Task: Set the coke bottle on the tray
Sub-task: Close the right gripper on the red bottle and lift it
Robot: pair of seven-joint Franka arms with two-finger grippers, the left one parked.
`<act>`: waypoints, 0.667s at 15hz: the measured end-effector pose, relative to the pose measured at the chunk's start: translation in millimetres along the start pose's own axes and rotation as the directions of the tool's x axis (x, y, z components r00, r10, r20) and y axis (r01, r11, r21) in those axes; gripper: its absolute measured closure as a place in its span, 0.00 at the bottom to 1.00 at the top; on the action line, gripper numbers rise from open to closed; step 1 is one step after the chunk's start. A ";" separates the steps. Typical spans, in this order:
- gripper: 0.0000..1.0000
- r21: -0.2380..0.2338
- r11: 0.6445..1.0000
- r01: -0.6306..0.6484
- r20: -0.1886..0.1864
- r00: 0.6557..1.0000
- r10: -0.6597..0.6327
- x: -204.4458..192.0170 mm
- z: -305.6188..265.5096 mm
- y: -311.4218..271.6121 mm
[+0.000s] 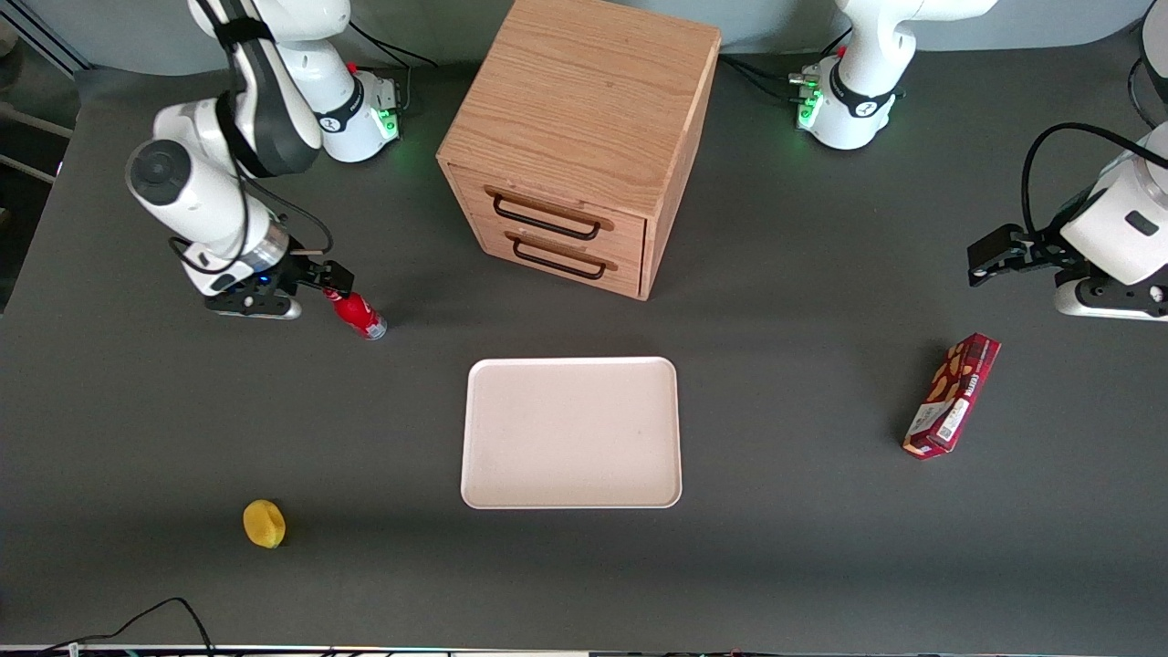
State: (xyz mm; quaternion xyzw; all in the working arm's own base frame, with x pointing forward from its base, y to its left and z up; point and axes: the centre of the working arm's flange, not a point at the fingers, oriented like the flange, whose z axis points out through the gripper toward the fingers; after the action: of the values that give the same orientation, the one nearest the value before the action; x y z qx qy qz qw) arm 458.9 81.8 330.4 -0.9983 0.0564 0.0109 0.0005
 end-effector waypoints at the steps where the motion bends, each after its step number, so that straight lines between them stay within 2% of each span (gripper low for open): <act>1: 0.00 0.002 1.000 0.002 0.000 1.000 -0.002 -4.1 13.6 -0.4; 3: 0.00 0.002 1.000 0.003 0.004 1.000 -0.003 -6.5 23.1 -0.8; 4: 0.07 0.003 1.000 0.003 0.003 1.000 -0.003 -6.4 22.6 -1.0; 6: 0.25 0.002 1.000 0.010 0.000 1.000 -0.010 -7.1 21.1 -3.8; 7: 0.40 0.002 1.000 0.015 -0.003 1.000 -0.015 -7.8 20.0 -6.2; 9: 0.60 0.002 1.000 0.022 -0.008 1.000 -0.022 -8.7 17.5 -9.1; 10: 0.67 0.002 1.000 0.022 -0.010 1.000 -0.022 -8.7 16.4 -9.1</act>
State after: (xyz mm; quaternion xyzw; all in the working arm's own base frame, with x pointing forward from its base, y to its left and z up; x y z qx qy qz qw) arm 451.0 91.9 314.2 -0.9989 0.0455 0.0059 0.0013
